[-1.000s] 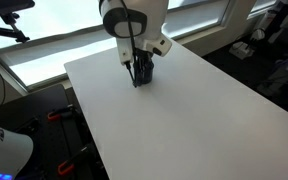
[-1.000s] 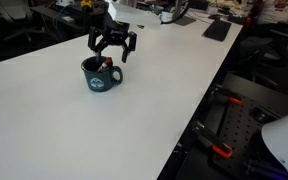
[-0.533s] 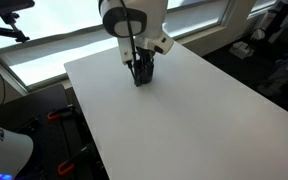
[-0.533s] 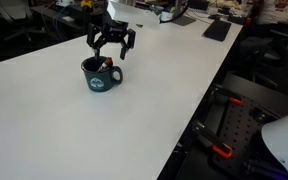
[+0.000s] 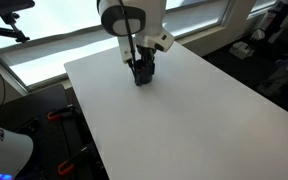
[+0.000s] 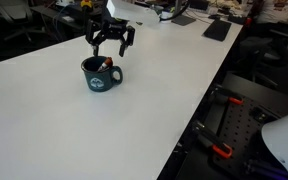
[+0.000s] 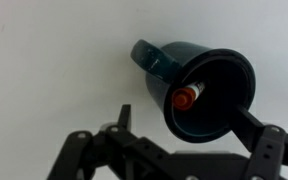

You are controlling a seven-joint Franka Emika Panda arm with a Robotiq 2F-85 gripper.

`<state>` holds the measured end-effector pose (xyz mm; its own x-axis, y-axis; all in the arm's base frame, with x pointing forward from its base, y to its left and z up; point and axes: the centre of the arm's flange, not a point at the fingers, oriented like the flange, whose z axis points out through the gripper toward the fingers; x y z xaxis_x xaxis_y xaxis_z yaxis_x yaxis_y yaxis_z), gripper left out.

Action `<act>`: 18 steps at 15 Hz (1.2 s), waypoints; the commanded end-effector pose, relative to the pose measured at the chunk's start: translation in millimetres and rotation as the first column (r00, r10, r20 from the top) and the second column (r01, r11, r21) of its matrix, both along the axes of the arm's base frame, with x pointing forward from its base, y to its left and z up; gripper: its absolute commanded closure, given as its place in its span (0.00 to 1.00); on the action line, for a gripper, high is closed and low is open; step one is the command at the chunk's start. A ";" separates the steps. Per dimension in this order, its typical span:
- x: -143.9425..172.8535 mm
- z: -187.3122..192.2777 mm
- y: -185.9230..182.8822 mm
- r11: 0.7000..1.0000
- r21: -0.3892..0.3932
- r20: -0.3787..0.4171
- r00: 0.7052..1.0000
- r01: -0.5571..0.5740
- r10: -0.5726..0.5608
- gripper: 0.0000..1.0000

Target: Move the marker to the table

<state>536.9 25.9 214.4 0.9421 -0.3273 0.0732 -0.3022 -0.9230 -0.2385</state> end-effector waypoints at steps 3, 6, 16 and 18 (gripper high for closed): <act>-13.8 12.7 3.9 1.000 -0.003 0.026 1.000 0.005 -0.005 0.00; -14.6 13.2 3.0 1.000 0.005 0.021 1.000 0.010 -0.010 0.00; -11.3 5.3 3.3 0.999 0.036 -0.014 1.000 0.011 -0.010 0.47; -11.2 4.9 2.5 0.999 0.039 -0.016 1.000 0.013 -0.013 0.43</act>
<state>532.0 30.0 216.6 0.9387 -0.3389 0.0627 -0.3136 -0.9154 -0.2522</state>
